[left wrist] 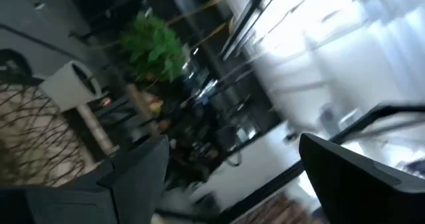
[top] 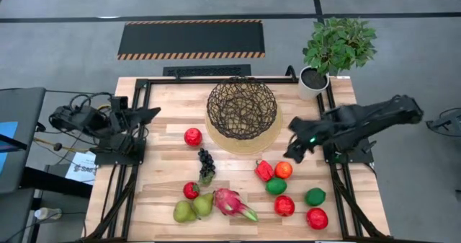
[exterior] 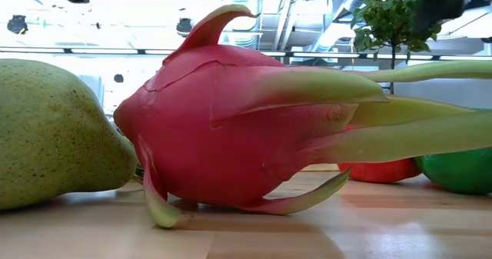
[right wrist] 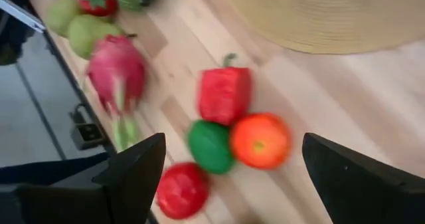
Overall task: Build produce basket
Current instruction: Put the red bell pepper into the black wire basket
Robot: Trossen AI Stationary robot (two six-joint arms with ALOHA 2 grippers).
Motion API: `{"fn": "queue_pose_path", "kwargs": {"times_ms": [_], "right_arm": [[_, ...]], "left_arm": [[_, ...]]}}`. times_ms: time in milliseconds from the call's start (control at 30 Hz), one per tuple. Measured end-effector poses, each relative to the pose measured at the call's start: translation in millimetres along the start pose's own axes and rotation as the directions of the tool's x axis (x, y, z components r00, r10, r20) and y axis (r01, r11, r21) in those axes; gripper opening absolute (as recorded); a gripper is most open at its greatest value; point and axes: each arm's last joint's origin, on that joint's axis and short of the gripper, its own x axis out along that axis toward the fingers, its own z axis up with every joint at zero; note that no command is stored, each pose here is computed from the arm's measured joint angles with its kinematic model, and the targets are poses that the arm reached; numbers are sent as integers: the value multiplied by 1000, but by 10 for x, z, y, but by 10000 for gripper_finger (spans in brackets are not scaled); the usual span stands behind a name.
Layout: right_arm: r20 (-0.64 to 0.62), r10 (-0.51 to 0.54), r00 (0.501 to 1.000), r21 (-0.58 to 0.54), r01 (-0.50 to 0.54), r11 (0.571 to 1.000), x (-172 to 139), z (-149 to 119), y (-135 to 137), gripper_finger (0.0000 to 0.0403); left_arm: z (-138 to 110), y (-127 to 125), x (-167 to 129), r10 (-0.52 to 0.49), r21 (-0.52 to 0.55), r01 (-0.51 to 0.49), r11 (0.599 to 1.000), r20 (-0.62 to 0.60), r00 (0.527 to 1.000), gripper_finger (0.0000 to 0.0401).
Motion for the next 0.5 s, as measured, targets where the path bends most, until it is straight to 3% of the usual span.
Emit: {"fn": "queue_pose_path", "kwargs": {"times_ms": [300,500], "right_arm": [[33,-95,995,31,94,995,701,-138,394,374],[3,-146,989,32,146,989,892,-192,449,374]], "left_arm": [[-95,-223,298,144,204,-107,973,-176,974,324],[-181,-212,390,190,224,-144,964,-198,962,324]]}}
